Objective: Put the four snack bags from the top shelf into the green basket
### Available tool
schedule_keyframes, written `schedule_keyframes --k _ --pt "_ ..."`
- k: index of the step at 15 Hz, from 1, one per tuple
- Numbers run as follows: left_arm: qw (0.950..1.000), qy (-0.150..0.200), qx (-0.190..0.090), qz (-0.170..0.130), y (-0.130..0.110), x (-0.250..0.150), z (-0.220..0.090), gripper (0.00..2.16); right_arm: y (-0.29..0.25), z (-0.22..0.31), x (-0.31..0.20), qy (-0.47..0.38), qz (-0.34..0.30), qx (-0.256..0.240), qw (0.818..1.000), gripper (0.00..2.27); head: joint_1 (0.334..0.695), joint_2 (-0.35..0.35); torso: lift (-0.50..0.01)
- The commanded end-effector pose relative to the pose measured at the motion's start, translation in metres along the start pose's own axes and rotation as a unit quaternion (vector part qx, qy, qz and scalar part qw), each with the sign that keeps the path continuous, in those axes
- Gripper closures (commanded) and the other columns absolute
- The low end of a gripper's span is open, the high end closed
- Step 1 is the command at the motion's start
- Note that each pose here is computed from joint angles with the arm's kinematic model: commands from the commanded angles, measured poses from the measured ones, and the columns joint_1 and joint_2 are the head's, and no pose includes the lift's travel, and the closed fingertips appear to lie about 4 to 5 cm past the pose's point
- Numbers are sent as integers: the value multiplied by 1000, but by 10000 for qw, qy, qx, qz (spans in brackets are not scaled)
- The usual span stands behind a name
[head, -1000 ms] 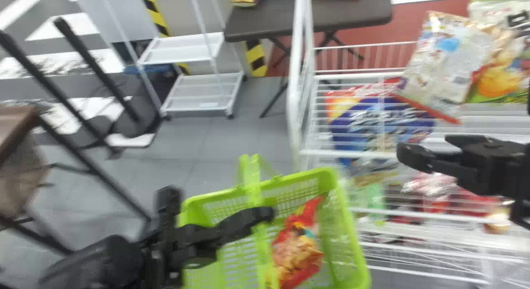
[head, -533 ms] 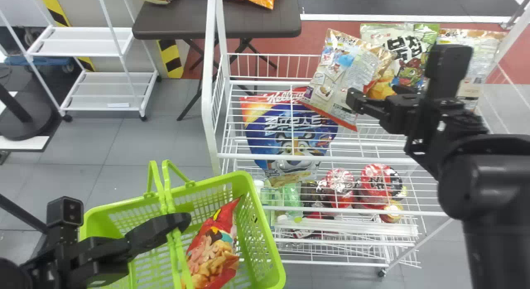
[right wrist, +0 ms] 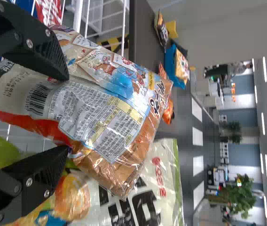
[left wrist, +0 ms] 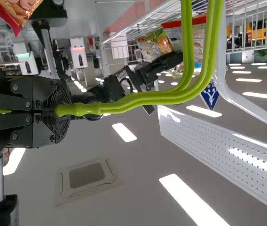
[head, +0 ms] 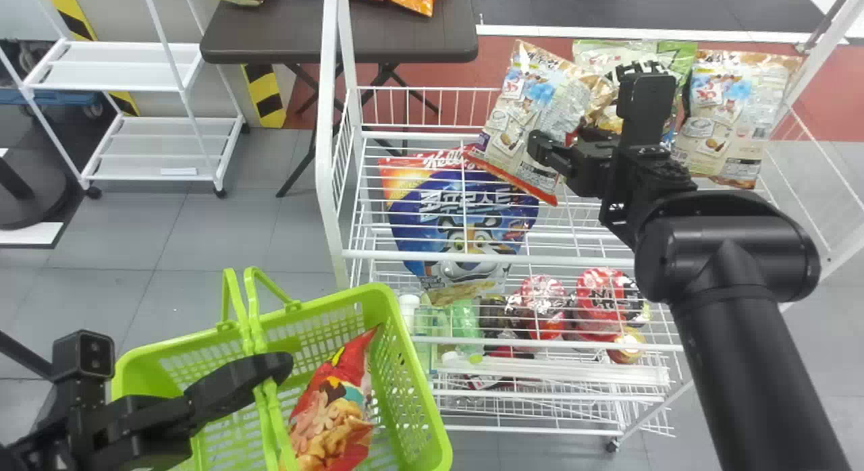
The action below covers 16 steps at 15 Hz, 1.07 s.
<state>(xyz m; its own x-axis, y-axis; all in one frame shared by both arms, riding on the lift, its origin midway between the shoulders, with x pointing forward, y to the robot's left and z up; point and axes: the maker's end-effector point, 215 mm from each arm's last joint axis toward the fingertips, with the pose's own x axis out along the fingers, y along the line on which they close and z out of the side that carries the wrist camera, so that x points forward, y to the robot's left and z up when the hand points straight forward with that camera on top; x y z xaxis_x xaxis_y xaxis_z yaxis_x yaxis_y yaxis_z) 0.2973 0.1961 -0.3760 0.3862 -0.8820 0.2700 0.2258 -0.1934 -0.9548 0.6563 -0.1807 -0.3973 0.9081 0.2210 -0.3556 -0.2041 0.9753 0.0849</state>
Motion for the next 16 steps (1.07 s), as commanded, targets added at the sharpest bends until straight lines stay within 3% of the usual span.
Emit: schedule_keyframes --k 1,7,10,13,16 --pt "10000 -10 -2 -49 -2 -1 0 2145 5 -4 -5 -6 53 57 10000 2256 695 17 0" --pt "10000 39 -16 -66 -2 2 -2 2145 14 30 -60 -711 366 166 9967 2256 695 23 0" --pt "10000 48 -16 -64 -3 2 -1 2145 15 48 -111 -987 447 317 9936 2256 695 14 0" --pt "10000 61 -10 -76 -3 4 -1 2145 51 24 -163 -365 1025 698 9916 2256 695 8 0" --pt "9999 100 22 -92 -4 8 2 2145 96 -23 -212 475 1468 846 9844 2256 695 45 0"
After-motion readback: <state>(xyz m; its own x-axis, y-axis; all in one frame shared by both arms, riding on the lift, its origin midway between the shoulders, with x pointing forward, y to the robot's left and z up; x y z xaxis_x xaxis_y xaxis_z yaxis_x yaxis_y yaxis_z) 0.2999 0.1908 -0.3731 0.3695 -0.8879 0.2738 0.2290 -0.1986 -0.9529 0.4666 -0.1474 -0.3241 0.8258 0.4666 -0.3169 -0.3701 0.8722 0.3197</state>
